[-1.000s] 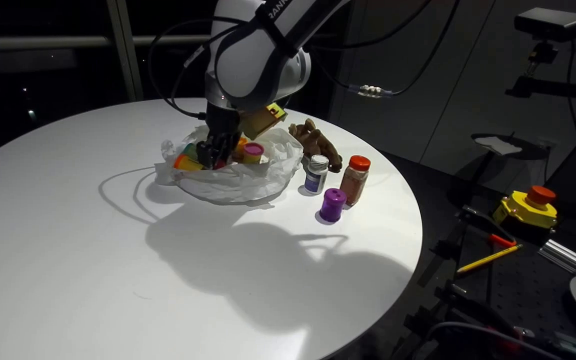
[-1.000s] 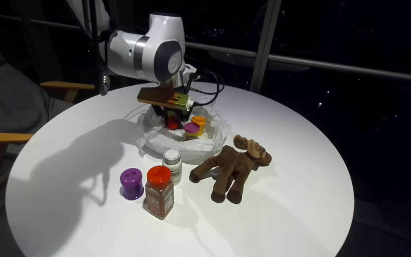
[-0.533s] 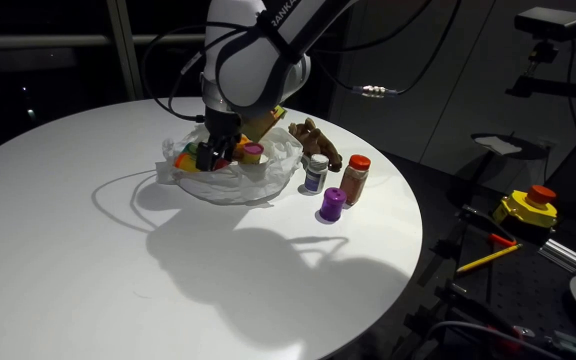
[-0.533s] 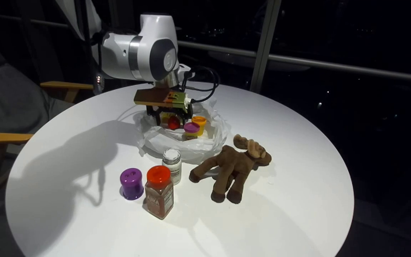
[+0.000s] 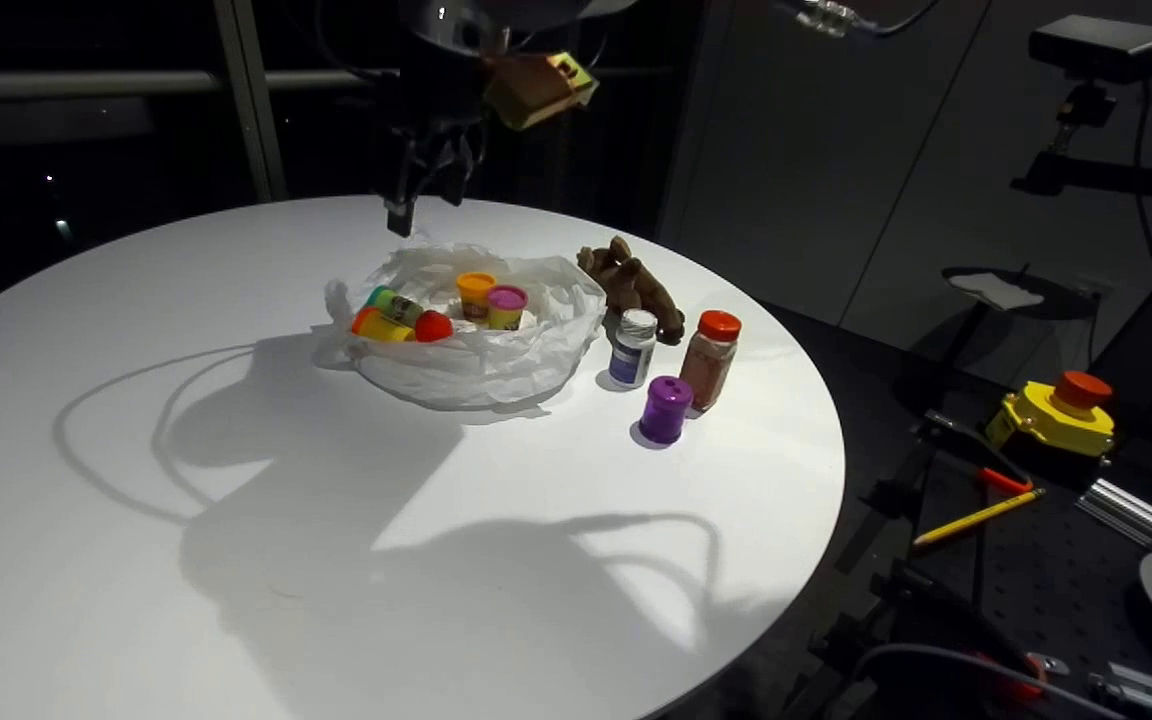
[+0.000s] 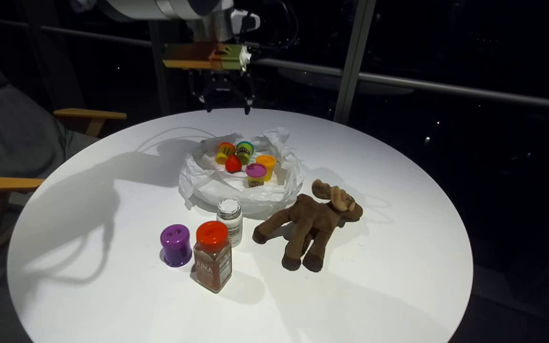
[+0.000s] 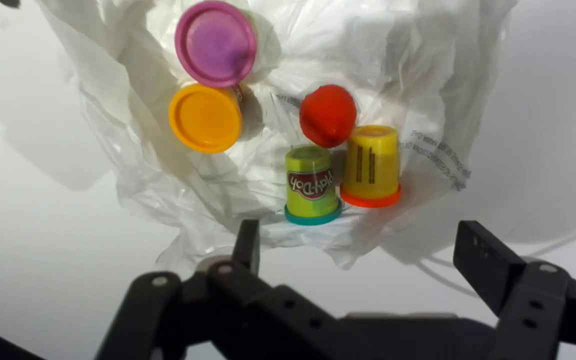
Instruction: Put all the objects on the table into the plastic bag.
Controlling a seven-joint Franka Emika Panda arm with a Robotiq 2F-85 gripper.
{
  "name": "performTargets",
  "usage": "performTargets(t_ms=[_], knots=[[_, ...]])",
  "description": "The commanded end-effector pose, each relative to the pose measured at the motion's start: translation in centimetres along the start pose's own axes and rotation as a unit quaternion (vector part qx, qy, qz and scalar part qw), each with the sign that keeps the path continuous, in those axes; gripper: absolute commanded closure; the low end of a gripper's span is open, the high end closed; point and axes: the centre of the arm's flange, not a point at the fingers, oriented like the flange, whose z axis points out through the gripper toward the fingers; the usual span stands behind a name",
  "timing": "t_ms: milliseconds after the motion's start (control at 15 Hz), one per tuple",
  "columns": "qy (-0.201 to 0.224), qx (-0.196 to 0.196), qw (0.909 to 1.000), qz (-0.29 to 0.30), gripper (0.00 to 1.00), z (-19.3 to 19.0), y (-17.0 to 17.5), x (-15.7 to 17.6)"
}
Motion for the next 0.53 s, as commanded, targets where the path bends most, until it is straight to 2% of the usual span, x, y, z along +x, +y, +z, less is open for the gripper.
performTargets(t_ms=[0, 200, 467], knots=[[-0.044, 0.006, 0.9977, 0.051, 0.0, -7.3, -0.9, -1.9], [-0.1, 0.016, 0.9898, 0.101, 0.0, -9.6, -1.4, -5.0], [-0.147, 0.024, 0.9782, 0.145, 0.0, -9.7, -2.7, -9.6]])
